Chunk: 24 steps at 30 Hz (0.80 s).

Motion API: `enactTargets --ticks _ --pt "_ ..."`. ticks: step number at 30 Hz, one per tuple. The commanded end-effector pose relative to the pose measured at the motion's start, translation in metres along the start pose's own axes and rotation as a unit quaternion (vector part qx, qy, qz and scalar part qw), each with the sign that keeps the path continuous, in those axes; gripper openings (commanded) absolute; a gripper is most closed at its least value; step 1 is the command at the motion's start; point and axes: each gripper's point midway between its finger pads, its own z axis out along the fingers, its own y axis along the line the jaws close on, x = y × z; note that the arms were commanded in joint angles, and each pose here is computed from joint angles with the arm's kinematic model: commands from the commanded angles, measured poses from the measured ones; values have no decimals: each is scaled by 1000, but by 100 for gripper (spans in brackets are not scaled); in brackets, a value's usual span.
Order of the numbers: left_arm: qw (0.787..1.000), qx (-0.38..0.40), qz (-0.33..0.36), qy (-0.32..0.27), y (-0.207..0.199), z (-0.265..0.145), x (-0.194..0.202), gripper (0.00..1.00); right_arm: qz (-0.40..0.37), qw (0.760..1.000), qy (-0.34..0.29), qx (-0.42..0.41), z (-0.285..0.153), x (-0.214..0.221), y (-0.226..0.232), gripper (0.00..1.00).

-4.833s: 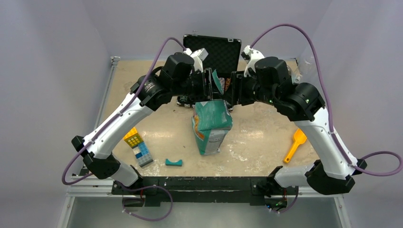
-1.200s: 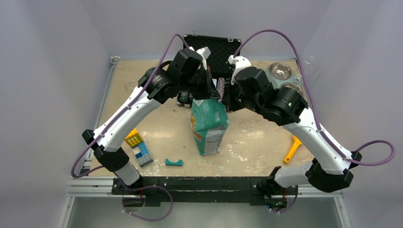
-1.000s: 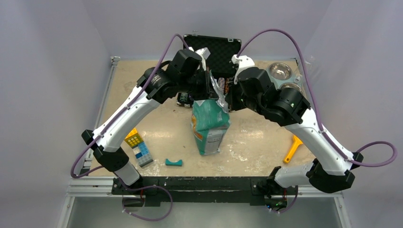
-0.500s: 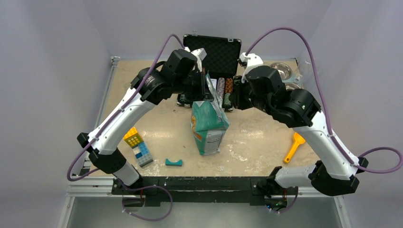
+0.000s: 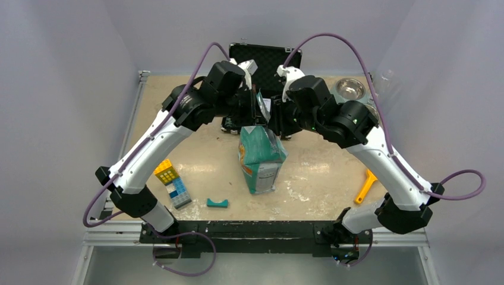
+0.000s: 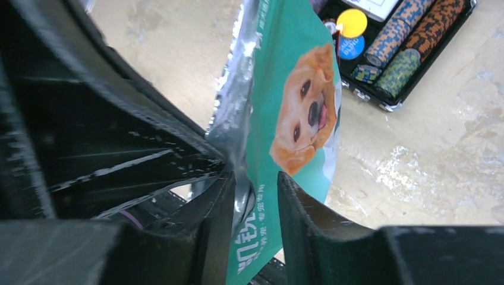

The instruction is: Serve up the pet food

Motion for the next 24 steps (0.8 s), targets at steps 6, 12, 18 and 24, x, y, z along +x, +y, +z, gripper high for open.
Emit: enactTargets --ticks 6,12,18,24 --pt "999 -33 -12 -36 13 -32 -6 0 -8 999 7 37 3 7 -15 1" --pt "996 -81 -26 -35 30 -35 -4 0 -4 1000 -15 4 -4 -5 1 0" --pt "999 -8 -29 -27 -1 -28 -7 12 1 999 -36 -40 -8 -13 21 0" --pt "999 -10 -32 -39 0 -21 -14 33 -2 998 -40 -46 -11 -15 24 0"
